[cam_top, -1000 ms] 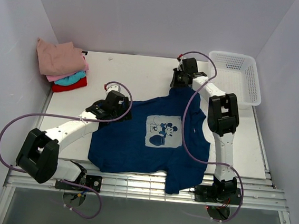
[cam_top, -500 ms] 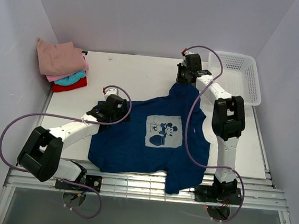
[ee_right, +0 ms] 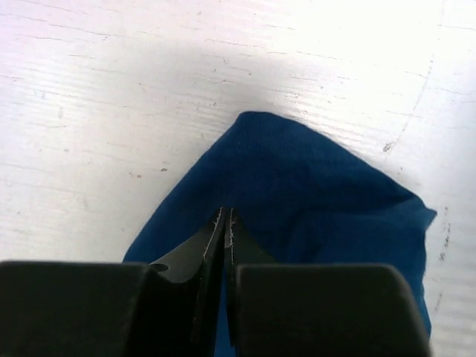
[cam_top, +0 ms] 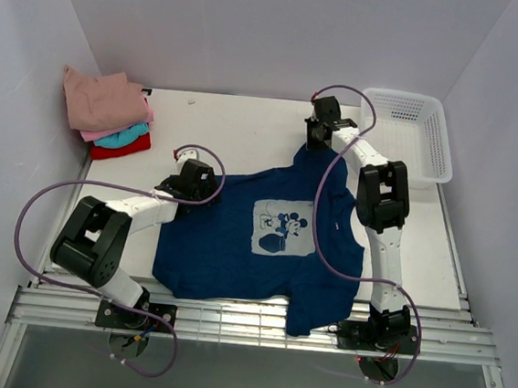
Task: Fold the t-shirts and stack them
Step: Flatten the tshirt out
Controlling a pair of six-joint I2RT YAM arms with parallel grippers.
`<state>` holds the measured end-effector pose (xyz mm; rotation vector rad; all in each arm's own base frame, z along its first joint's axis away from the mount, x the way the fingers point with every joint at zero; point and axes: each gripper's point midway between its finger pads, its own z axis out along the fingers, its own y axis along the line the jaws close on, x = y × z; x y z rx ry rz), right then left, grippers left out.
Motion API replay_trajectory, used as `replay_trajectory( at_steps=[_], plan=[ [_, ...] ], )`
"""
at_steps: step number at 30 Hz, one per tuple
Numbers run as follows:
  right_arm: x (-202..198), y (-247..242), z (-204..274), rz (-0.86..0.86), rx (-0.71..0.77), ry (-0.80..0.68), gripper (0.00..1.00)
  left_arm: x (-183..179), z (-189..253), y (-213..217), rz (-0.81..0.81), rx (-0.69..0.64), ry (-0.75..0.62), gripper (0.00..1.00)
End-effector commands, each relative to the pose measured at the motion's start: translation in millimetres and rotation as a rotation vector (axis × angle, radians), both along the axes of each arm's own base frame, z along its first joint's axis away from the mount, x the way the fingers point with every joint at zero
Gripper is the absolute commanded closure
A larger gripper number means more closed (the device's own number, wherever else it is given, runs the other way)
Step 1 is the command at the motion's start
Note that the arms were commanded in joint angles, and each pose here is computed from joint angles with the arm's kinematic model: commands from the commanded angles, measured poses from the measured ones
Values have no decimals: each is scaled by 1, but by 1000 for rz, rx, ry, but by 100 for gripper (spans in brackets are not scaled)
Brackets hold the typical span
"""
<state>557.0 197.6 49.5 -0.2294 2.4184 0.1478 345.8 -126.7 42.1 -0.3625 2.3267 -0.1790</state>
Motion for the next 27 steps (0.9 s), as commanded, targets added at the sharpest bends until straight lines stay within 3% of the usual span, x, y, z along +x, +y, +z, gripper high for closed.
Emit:
replay_trajectory(
  at_steps=[1,9,16,27],
  plan=[
    [-2,3,-26,27,-28,64,92,22,3,0,13,-21,-28,13],
    [5,18,-52,63,11,123,92,38,-28,6,33,-22,55,14],
    [29,33,-44,80,70,53,92,59,-40,10,51,-28,82,14],
    [77,44,-11,86,420,-75,90,96,-48,19,91,-27,105,14]
  ],
)
